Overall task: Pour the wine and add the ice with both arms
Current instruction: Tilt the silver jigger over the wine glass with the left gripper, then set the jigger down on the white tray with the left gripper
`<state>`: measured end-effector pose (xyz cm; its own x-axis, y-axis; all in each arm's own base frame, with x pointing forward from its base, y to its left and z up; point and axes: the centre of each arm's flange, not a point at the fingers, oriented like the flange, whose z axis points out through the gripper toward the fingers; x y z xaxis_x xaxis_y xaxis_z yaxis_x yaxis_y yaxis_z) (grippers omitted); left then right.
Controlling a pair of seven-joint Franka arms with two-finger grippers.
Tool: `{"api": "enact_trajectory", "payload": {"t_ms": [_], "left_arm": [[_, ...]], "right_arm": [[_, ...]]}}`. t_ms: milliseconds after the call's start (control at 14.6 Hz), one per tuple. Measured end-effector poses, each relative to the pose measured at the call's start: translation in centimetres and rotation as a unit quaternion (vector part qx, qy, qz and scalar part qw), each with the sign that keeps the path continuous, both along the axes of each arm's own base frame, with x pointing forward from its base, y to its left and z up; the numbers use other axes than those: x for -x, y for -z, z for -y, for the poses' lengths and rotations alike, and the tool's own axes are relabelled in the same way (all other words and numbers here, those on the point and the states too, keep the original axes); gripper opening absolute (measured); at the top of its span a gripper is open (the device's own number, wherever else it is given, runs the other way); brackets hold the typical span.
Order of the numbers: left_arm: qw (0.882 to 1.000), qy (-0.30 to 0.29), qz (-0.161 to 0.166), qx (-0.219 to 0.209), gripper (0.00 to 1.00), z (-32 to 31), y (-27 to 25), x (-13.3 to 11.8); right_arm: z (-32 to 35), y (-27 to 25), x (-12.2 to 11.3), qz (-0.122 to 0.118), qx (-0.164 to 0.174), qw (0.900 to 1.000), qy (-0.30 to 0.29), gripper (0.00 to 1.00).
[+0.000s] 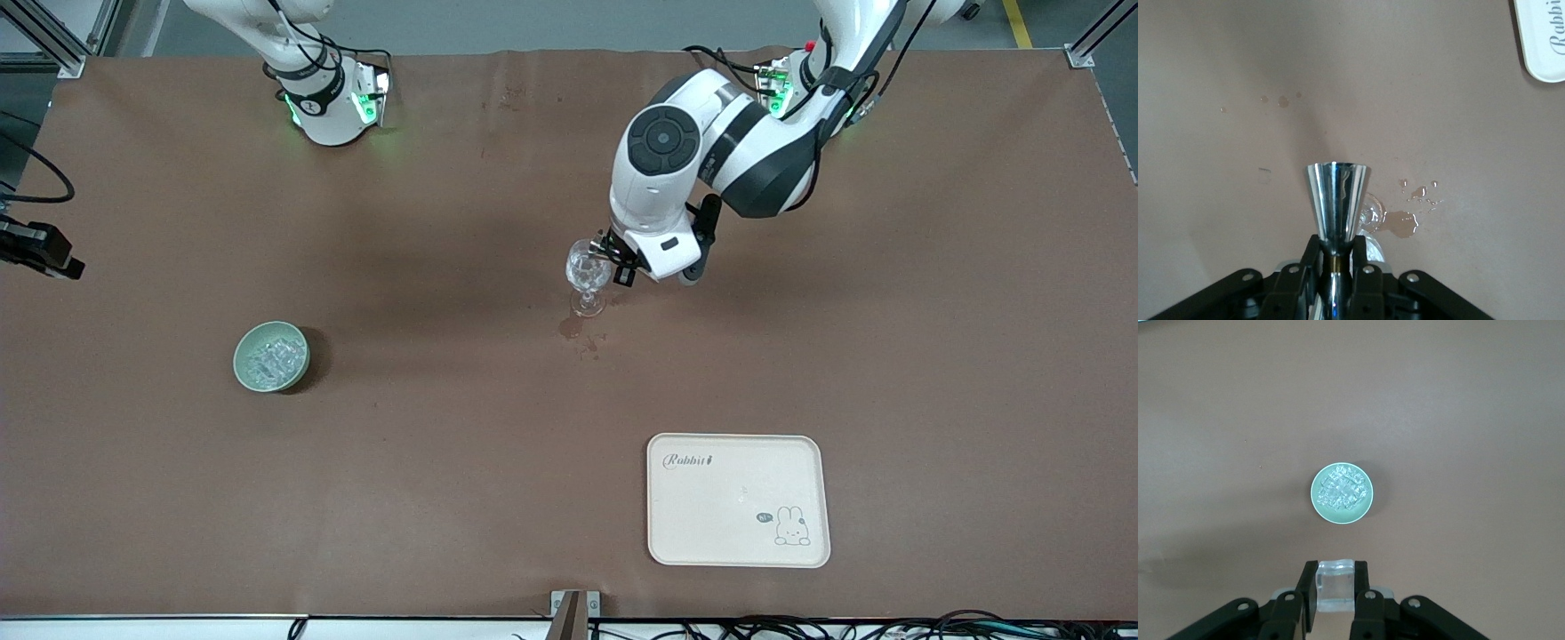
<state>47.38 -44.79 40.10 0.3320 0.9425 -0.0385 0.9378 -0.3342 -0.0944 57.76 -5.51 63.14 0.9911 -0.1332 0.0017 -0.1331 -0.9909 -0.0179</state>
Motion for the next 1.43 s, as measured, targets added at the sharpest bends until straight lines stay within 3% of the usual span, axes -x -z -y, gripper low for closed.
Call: {"api": "enact_trajectory", "payload": {"t_ms": [1024,1297,1434], "left_arm": [[0.993,0.055,0.068,-0.084,0.22,2.9,2.3,2.6],[0.993,0.051,0.066,-0.086,0.22,2.6,2.3,2.3],[0.998,0.032,0.033,-0.051,0.22,2.4,1.6,1.7]], "right_arm": [[0.0,0.1,0.1,-0.004,0.000,1.000,0.000,0.26],[0.0,0.1,0.1,-0.004,0.000,1.000,0.000,0.26],[-0.1,0.1,0.1,-0.004,0.000,1.000,0.000,0.26]]}}
